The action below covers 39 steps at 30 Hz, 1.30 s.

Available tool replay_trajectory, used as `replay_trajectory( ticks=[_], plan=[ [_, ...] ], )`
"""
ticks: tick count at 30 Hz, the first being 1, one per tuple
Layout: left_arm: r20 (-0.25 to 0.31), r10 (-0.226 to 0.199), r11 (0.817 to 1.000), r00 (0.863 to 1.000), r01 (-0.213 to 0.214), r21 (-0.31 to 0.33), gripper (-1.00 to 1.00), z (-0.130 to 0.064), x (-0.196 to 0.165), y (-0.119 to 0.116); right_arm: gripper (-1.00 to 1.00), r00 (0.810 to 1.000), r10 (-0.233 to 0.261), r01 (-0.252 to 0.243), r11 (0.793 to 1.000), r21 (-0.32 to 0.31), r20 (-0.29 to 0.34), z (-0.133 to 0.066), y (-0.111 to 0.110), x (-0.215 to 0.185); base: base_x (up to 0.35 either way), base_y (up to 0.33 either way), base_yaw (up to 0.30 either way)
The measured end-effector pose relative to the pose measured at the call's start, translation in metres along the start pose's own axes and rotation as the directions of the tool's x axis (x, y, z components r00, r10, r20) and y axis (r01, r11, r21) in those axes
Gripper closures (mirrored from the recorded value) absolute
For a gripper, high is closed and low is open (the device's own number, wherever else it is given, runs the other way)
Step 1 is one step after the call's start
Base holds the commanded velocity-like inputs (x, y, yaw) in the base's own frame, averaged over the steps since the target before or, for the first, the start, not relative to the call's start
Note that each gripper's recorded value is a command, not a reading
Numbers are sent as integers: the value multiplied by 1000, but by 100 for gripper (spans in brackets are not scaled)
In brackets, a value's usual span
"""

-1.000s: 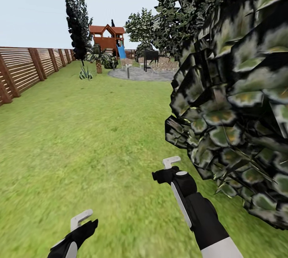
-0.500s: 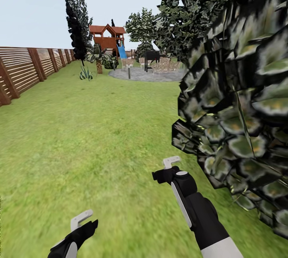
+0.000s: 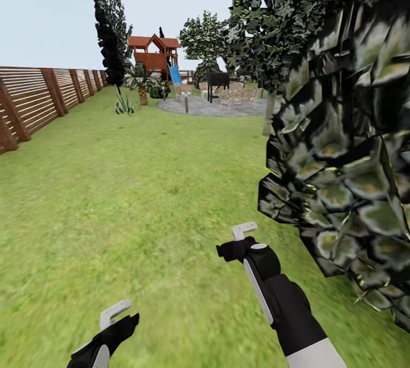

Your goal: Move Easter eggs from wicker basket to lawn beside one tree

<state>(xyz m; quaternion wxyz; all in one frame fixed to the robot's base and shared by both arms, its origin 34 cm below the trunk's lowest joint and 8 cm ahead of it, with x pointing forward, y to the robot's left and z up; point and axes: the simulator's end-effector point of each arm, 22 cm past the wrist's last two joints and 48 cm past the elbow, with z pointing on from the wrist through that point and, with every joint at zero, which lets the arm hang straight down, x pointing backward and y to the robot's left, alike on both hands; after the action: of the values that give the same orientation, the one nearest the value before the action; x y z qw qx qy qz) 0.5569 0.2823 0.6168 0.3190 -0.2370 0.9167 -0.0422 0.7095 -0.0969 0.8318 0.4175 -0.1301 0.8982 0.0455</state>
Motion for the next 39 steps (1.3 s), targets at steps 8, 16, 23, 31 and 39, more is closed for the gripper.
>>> replay_trajectory(
  ticks=[8, 16, 23, 31, 39],
  plan=[
    [-21, -61, 996, 998, 62, 59, -100, 27, -38, -40, -100, 999, 1, -1, 1000, 8, -36, -7, -2, -2, 123, 304, 0],
    [-49, -68, 996, 996, 71, 50, -100, 39, -27, -44, -100, 1000, 7, -7, 1000, 1, -27, -10, -2, -7, 120, 304, 0],
    [-46, -75, 996, 996, 77, 50, -100, 41, -25, -46, -100, 1000, 7, -7, 1000, 1, -21, -11, -2, -9, 140, 302, 0],
    [-45, -75, 996, 996, 77, 48, -100, 41, -24, -45, -100, 1000, 4, -4, 1000, -2, -16, -11, -1, -10, 209, 273, 0],
    [-45, -69, 997, 997, 71, 44, -100, 42, -24, -42, -100, 1000, 8, -8, 1000, 3, 5, -17, -2, -19, 236, 258, 0]
  ],
)
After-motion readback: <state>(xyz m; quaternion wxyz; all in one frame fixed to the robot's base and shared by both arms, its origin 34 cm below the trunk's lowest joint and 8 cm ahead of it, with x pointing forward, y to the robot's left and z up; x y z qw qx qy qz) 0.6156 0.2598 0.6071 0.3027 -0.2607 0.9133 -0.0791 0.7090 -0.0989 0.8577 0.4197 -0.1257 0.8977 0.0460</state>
